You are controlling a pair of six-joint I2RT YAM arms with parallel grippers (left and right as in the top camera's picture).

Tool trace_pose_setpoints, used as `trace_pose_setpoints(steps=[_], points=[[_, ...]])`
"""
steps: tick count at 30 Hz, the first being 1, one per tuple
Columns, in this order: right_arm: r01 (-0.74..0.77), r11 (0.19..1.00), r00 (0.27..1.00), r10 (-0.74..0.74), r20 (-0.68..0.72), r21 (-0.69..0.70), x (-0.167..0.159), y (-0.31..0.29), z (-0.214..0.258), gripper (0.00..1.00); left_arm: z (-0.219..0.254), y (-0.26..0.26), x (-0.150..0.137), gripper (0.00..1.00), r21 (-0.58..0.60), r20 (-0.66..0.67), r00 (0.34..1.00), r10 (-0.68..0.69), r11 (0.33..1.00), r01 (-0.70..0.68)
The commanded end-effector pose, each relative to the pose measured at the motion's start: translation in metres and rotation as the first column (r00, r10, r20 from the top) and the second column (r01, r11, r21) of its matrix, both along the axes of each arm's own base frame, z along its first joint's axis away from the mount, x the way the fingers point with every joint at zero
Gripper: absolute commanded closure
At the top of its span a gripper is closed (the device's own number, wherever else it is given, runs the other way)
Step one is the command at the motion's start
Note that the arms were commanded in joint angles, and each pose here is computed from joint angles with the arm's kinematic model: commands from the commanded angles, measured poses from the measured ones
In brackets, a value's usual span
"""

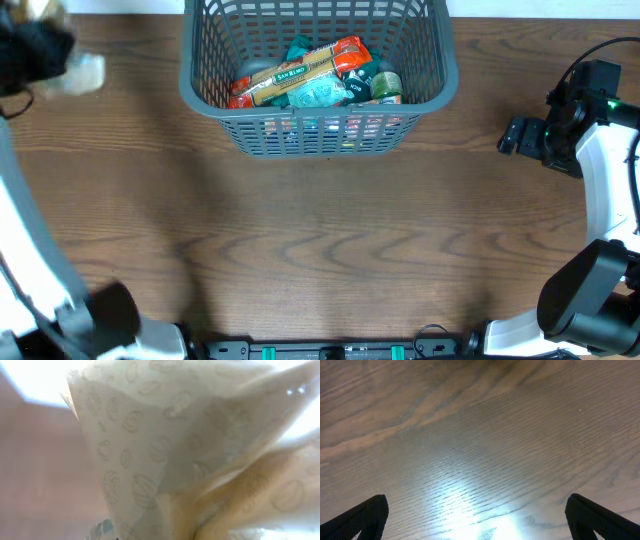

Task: Pack container
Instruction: 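Lift the white pouch and drop it into the basket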

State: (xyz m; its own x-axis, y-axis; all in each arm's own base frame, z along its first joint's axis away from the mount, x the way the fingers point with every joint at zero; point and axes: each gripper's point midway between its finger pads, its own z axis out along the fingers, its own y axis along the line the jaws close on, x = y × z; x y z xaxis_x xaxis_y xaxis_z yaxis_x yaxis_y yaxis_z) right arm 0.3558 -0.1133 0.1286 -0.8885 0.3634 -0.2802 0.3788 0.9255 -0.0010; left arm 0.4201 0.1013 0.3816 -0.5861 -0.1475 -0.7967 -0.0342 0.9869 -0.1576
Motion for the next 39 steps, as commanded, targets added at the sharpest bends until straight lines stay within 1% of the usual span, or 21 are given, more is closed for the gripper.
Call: trace_pose_setpoints(steps=[1,2,4,5,7,9,11,12,15,17,18,20,22,25,28,34,37,39], points=[[-0.018,1.000,1.000,0.018,-0.007,-0.013,0.000,-0.001,-0.001,0.01,0.047,-0.081,-0.010,0.94,0.131,0.130,0.958,-0.257,0.962,0.240],[-0.018,1.000,1.000,0.018,-0.006,-0.013,0.000,-0.001,-0.001,0.01,0.053,-0.103,-0.012,0.94,0.185,0.149,0.930,-0.337,0.933,0.308],[-0.018,1.000,1.000,0.018,-0.006,-0.013,0.000,-0.001,-0.001,0.01,0.058,-0.151,-0.014,0.94,0.311,0.154,0.846,-0.510,0.838,0.449],[-0.018,1.000,1.000,0.018,-0.006,-0.014,0.000,-0.001,-0.001,0.01,0.056,-0.174,-0.014,0.94,0.373,0.142,0.795,-0.590,0.776,0.509],[-0.019,1.000,1.000,0.019,-0.006,-0.014,0.000,-0.001,-0.001,0.01,0.049,-0.211,-0.009,0.94,0.471,0.107,0.712,-0.694,0.666,0.578],[-0.025,1.000,1.000,0.025,-0.007,-0.015,0.000,-0.001,-0.001,0.01,0.041,-0.234,0.000,0.94,0.547,0.073,0.661,-0.747,0.584,0.599],[-0.025,1.000,1.000,0.025,-0.008,-0.015,0.000,-0.001,-0.001,0.01,0.027,-0.255,0.012,0.94,0.647,0.009,0.582,-0.813,0.449,0.616],[-0.025,1.000,1.000,0.025,-0.009,-0.014,-0.001,-0.001,-0.001,0.01,0.021,-0.262,0.018,0.94,0.669,-0.007,0.557,-0.831,0.410,0.620],[-0.030,1.000,1.000,0.030,-0.004,0.002,0.000,0.002,-0.001,0.01,-0.003,-0.274,0.046,0.94,0.697,-0.039,0.522,-0.852,0.351,0.625],[-0.030,1.000,1.000,0.030,-0.004,0.002,0.000,0.002,-0.001,0.01,-0.028,-0.278,0.064,0.94,0.717,-0.095,0.491,-0.866,0.283,0.637],[-0.030,1.000,1.000,0.030,-0.005,0.002,0.000,0.002,-0.001,0.01,-0.039,-0.279,0.072,0.94,0.720,-0.113,0.481,-0.869,0.262,0.642],[-0.030,1.000,1.000,0.030,-0.005,0.002,0.000,0.002,-0.001,0.01,-0.059,-0.282,0.087,0.94,0.711,-0.130,0.482,-0.867,0.257,0.655],[-0.030,1.000,1.000,0.030,-0.004,0.002,0.000,0.002,-0.001,0.01,-0.084,-0.279,0.104,0.94,0.703,-0.169,0.507,-0.845,0.257,0.663],[-0.030,1.000,1.000,0.030,-0.005,0.003,0.000,0.002,-0.001,0.01,-0.122,-0.275,0.117,0.94,0.673,-0.240,0.523,-0.818,0.249,0.697],[-0.030,1.000,1.000,0.030,-0.009,0.004,-0.001,0.003,-0.002,0.01,-0.149,-0.271,0.121,0.94,0.641,-0.299,0.526,-0.796,0.240,0.729],[-0.030,1.000,1.000,0.030,-0.001,0.001,0.001,0.002,-0.001,0.01,-0.187,-0.269,0.115,0.93,0.566,-0.376,0.490,-0.786,0.224,0.794],[-0.030,1.000,1.000,0.030,-0.001,0.001,0.001,0.002,-0.001,0.01,-0.200,-0.266,0.112,0.88,0.539,-0.412,0.481,-0.773,0.219,0.813],[-0.029,1.000,1.000,0.029,-0.001,0.001,0.001,0.002,-0.001,0.01,-0.205,-0.264,0.111,0.76,0.529,-0.428,0.479,-0.767,0.217,0.820]])
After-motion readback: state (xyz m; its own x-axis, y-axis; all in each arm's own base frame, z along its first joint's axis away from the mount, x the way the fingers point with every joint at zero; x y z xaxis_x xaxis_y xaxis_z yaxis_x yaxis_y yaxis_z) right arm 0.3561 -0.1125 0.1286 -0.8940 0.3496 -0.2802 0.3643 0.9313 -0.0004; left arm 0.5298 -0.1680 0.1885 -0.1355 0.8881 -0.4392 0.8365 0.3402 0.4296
